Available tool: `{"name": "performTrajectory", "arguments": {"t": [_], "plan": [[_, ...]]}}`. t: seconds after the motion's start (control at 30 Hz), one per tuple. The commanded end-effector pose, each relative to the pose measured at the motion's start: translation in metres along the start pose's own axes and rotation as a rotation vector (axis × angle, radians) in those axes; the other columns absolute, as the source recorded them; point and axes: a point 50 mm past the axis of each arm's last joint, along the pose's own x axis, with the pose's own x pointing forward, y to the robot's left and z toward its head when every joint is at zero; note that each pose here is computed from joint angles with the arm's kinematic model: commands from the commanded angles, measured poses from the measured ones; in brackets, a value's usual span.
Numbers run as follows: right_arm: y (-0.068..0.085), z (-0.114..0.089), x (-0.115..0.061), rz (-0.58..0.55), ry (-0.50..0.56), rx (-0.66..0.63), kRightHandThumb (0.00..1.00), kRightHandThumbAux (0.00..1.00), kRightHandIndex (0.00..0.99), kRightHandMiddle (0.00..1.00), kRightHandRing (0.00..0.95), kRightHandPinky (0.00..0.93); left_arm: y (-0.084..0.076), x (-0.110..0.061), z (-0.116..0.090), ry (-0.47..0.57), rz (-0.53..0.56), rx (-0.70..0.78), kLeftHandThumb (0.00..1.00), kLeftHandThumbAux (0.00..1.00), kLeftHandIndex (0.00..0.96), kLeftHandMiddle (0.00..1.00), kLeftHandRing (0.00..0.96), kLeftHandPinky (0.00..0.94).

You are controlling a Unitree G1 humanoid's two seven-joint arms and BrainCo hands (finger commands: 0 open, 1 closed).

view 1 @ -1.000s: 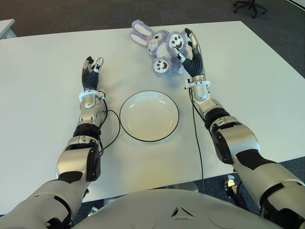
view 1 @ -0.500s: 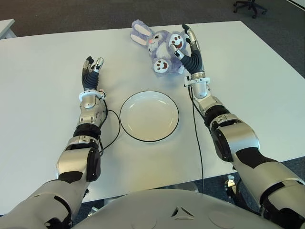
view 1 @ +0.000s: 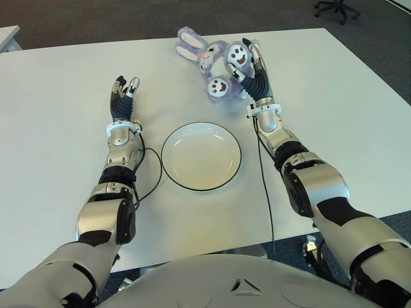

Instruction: Put the doll into the plate.

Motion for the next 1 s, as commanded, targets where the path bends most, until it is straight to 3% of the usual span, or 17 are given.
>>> {"name": "performTrajectory", "arguments": {"t": [0.03,0.7,1.0], "plan": [[0.0050,0.0043,0.0037,0.000,-0.007,-0.024,0.283,0.364,0.000,0.000,0.000,0.000,0.0037,-0.0278,-0.0554,0.231,0.015,0.008,0.000,0.436,0.000,0.062,0.055,0.027],[0.0120,0.0108,0.0030,0.079,-0.056,0.015,0.267,0.372,0.000,0.000,0.000,0.000,0.0035,-0.0262,-0.0551,0.238,0.011,0.018,0.000,0.432,0.000,0.066,0.052,0.000],[0.0146,0.0110,0.0016,0.086,-0.070,-0.022,0.215,0.393,0.000,0.000,0.000,0.000,0.0042,-0.0261,-0.0551,0.232,0.006,0.016,0.000,0.429,0.000,0.055,0.043,0.000]]}}
